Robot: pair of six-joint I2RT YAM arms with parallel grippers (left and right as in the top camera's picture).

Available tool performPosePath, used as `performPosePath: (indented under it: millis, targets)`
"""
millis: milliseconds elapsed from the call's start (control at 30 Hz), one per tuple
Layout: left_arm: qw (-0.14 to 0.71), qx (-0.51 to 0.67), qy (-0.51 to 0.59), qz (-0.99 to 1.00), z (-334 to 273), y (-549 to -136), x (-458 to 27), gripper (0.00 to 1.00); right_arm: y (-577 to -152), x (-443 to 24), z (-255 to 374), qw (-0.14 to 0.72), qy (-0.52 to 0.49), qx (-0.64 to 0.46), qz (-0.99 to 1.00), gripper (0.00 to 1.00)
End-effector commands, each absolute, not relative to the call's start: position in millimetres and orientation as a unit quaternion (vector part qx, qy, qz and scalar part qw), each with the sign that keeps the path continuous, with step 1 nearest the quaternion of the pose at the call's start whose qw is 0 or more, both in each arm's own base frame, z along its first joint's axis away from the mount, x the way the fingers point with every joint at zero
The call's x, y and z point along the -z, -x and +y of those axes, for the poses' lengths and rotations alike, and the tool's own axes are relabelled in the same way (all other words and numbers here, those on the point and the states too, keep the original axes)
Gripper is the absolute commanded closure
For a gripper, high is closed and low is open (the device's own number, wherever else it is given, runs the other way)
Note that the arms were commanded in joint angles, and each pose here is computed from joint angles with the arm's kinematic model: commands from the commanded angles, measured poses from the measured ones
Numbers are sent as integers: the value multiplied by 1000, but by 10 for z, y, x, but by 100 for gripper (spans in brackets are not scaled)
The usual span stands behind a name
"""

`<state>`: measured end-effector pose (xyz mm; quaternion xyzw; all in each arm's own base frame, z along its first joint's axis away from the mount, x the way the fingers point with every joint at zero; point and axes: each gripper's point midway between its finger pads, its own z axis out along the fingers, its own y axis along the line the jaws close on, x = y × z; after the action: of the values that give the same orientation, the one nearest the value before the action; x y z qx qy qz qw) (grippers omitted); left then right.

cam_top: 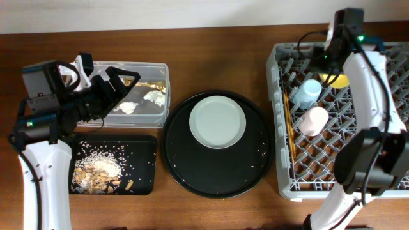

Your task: Sort waste into correct bins and load items into the dishwasher rack

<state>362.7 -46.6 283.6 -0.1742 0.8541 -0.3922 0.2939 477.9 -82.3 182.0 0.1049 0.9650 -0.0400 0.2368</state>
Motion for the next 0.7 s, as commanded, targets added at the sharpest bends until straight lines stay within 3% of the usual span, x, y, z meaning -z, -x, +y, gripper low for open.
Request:
performPosePath:
  millis: [0, 367, 667]
  targets:
    - [297, 395, 175, 852, -456, -3632, -2873, 1, -4676, -2720, -793, 323, -106, -3, 941, 96]
    - [296, 395, 175, 852, -458, -3628, -2870, 1, -4457, -2568, -895, 284, -75, -60, 954, 96]
    - [295, 395, 175, 852, -458, -3628, -2870, 1, -4522, -1820, -1032, 190, -72, -40, 978, 96]
